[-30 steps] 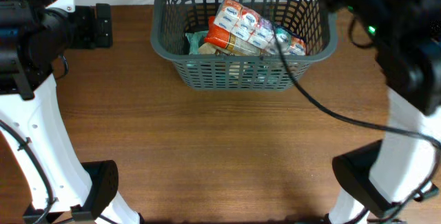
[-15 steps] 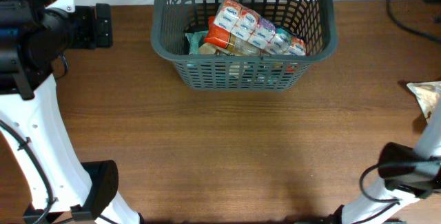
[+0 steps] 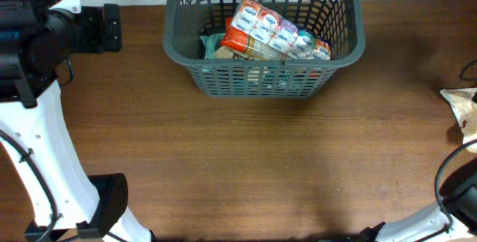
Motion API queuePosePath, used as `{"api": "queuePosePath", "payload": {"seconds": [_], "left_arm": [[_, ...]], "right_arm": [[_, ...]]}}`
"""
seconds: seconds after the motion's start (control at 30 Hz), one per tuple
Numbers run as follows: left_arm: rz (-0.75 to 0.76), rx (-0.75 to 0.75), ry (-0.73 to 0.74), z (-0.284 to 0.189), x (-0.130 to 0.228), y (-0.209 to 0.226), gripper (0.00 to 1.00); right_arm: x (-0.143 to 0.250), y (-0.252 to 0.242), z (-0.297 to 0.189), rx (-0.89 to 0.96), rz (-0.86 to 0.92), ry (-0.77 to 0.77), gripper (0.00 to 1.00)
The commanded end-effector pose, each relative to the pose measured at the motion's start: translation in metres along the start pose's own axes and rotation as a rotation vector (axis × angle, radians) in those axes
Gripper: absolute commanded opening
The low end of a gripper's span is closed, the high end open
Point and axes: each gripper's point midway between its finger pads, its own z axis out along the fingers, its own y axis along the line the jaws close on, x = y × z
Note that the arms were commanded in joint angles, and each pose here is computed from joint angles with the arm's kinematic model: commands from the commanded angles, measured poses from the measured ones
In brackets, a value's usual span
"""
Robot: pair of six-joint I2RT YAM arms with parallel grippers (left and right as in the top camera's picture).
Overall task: Pack container
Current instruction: 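Reach the right gripper to the tan paper bag and grasp it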
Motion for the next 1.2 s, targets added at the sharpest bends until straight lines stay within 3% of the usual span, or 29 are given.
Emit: {"api": "queuePosePath", "payload": {"seconds": [0.0,0.27,0.77,0.97,1.03,1.07,1.17], "left_arm": [[-0.015,-0.006,-0.001,-0.001,0.0,0.002,0.99],[-0.015,-0.006,-0.002,-0.001,0.0,0.002,0.99],[-0.015,-0.006,-0.002,-0.001,0.0,0.002,0.99],[-0.015,-0.006,-0.001,-0.001,0.0,0.002,0.99],[-0.015,-0.006,-0.001,-0.001,0.0,0.002,0.99],[-0.015,-0.006,-0.001,-0.001,0.0,0.002,0.99],[-0.015,-0.006,-0.001,-0.001,0.0,0.002,0.99]], "right_arm": [[0.015,-0.007,0.012,0.004,-0.109,0.021,0.82],[0.036,-0.008,0.031,0.006,-0.263,0.085,0.84],[0.087,0.005,0.092,-0.015,-0.291,0.257,0.78],[0.104,0.012,0.113,-0.026,-0.261,0.3,0.57],[0.109,0.014,0.117,-0.031,-0.246,0.314,0.4],[0.11,0.014,0.118,-0.028,-0.221,0.317,0.25],[0.107,0.015,0.117,-0.02,-0.148,0.31,0.05]]}}
